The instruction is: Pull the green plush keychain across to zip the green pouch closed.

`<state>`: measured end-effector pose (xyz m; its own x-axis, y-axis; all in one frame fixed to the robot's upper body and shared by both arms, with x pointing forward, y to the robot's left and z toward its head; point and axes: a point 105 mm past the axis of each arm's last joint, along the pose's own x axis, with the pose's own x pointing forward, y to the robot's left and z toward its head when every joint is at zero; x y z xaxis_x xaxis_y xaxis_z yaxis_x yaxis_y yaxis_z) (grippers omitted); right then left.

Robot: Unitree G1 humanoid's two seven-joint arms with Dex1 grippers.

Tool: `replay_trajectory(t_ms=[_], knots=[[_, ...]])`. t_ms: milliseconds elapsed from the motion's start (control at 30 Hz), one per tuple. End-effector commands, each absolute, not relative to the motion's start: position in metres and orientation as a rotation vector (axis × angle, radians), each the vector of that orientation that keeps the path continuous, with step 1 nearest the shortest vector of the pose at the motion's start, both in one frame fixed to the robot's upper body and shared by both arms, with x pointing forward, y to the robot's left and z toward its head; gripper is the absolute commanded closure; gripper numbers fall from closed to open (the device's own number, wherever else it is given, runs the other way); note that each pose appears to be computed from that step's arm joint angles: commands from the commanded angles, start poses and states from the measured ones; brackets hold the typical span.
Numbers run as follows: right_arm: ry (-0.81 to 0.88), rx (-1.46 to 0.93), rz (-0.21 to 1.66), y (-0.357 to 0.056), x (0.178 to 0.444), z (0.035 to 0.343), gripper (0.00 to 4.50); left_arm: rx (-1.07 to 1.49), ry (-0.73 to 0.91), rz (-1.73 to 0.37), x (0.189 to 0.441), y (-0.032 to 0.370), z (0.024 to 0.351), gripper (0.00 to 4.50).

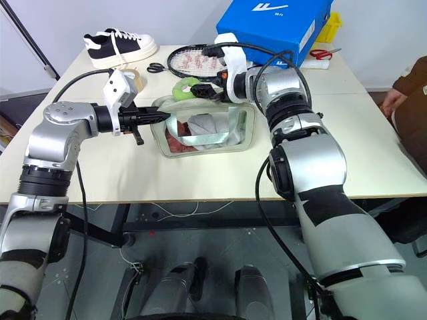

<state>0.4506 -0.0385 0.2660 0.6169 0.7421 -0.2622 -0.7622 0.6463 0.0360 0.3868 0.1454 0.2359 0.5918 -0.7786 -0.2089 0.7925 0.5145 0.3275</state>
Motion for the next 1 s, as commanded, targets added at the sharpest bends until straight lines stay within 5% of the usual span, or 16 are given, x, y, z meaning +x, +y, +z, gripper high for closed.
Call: replay_trajectory(t_ms=[33, 267, 433, 733, 1000], knots=[[0.214, -0.105, 0.932, -0.026, 0.444, 0.284, 0.92, 0.435, -0.056, -0.942, 0.381, 0.145, 0.26, 4.5], [0.167, -0.111, 0.955, -0.027, 0.443, 0.294, 4.45, 0.438, -0.059, -0.933, 0.382, 0.145, 0.26, 4.5], [0.09, -0.111, 0.925, -0.043, 0.444, 0.317, 4.45, 0.442, -0.06, -0.92, 0.384, 0.148, 0.261, 4.5], [-0.12, -0.329, 0.584, -0.128, 0.453, 0.365, 4.45, 0.434, -0.045, -0.817, 0.399, 0.174, 0.258, 4.5], [-0.164, -0.56, 0.26, -0.201, 0.453, 0.353, 4.45, 0.433, -0.042, -0.821, 0.408, 0.173, 0.257, 4.5]])
